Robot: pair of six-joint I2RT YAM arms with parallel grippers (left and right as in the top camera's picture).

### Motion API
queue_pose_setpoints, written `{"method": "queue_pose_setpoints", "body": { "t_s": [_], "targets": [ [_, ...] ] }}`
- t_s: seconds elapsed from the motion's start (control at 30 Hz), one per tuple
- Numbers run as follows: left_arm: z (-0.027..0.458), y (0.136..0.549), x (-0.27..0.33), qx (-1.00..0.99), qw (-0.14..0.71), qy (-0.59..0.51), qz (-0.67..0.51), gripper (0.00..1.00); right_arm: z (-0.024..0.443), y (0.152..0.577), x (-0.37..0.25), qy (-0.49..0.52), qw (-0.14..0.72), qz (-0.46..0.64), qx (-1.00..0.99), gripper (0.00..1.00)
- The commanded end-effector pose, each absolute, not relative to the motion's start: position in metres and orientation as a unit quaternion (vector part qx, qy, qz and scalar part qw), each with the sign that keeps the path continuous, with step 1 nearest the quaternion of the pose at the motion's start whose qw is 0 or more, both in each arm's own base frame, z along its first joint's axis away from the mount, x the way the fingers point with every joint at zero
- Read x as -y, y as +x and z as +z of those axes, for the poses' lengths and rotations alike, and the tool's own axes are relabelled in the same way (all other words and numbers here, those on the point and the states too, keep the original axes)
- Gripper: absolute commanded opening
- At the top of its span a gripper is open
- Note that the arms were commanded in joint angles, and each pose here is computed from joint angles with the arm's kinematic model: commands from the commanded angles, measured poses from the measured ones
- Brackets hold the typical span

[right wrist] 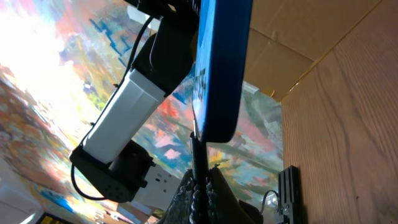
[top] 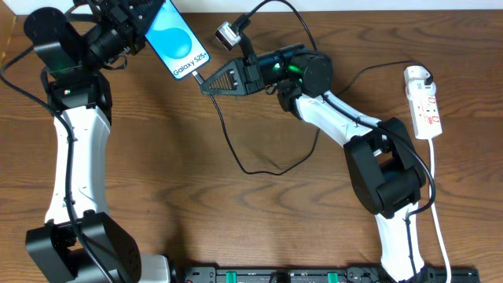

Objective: Plug charger to phone and switch on socket

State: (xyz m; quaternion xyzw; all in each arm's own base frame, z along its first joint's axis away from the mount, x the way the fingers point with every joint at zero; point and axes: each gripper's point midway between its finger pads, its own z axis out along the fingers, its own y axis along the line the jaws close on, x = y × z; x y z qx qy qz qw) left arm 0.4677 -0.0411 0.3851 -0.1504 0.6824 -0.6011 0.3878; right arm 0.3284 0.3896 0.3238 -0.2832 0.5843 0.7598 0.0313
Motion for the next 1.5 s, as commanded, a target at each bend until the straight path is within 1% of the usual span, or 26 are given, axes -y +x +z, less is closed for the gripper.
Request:
{"method": "queue_pose_setpoints", "body": {
  "t_s": [0.0,0.47,0.93,1.27,1.47],
  "targets": [
    [0.392,0.461,0.051,-0.686,0.392,-0.113,-0.603,0.08,0.352,0.342,-0.386,-0.255,0.075,0.788,-0.556,0.01],
    [0.392,0.461,0.051,-0.685,0.385,-0.119,-0.607,0.07,0.352,0.346,-0.388,-0.246,0.076,0.789,-0.558,0.01],
    [0.393,0.476,0.034,-0.672,0.419,-0.170,-0.587,0.07,0.345,0.340,-0.388,-0.263,0.064,0.778,-0.567,0.01],
    [0.393,0.477,0.010,-0.663,0.419,-0.202,-0.587,0.07,0.345,0.339,-0.388,-0.266,0.063,0.777,-0.568,0.01],
    [0.393,0.475,0.012,-0.665,0.414,-0.197,-0.590,0.08,0.344,0.339,-0.388,-0.266,0.063,0.776,-0.568,0.01]
  ]
}}
